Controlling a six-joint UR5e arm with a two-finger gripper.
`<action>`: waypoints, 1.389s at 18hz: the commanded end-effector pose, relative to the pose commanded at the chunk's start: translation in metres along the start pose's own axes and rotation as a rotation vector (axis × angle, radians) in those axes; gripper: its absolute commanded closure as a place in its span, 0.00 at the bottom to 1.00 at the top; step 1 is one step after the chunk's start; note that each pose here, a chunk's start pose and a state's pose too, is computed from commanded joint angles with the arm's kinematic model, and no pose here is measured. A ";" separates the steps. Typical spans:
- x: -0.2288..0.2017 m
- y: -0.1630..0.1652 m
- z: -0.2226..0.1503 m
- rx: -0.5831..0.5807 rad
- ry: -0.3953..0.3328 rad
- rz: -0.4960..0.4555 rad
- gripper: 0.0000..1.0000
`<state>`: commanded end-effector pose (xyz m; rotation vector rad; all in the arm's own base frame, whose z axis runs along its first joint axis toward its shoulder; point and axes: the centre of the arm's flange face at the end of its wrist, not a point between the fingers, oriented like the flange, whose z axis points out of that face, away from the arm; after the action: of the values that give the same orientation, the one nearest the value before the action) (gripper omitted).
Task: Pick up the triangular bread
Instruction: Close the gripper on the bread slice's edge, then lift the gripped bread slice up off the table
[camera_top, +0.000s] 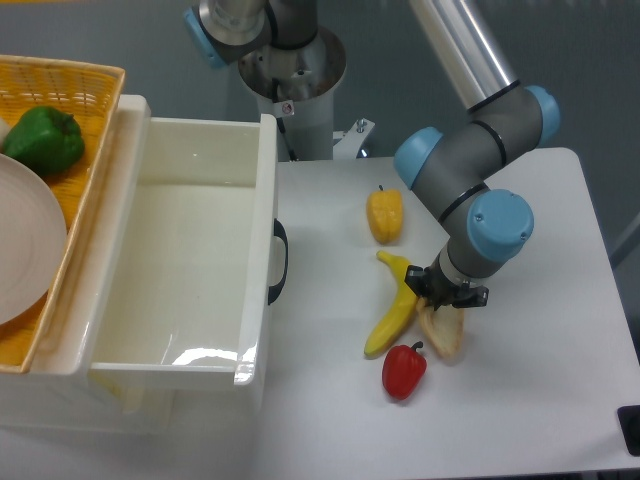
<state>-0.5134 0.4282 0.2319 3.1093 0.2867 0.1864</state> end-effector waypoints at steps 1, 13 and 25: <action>-0.002 0.001 -0.002 0.003 -0.001 -0.003 1.00; -0.006 0.005 -0.073 0.107 -0.065 0.064 1.00; 0.029 0.053 -0.141 0.073 -0.024 0.152 1.00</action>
<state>-0.4925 0.3819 0.3765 3.2040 0.0582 0.1432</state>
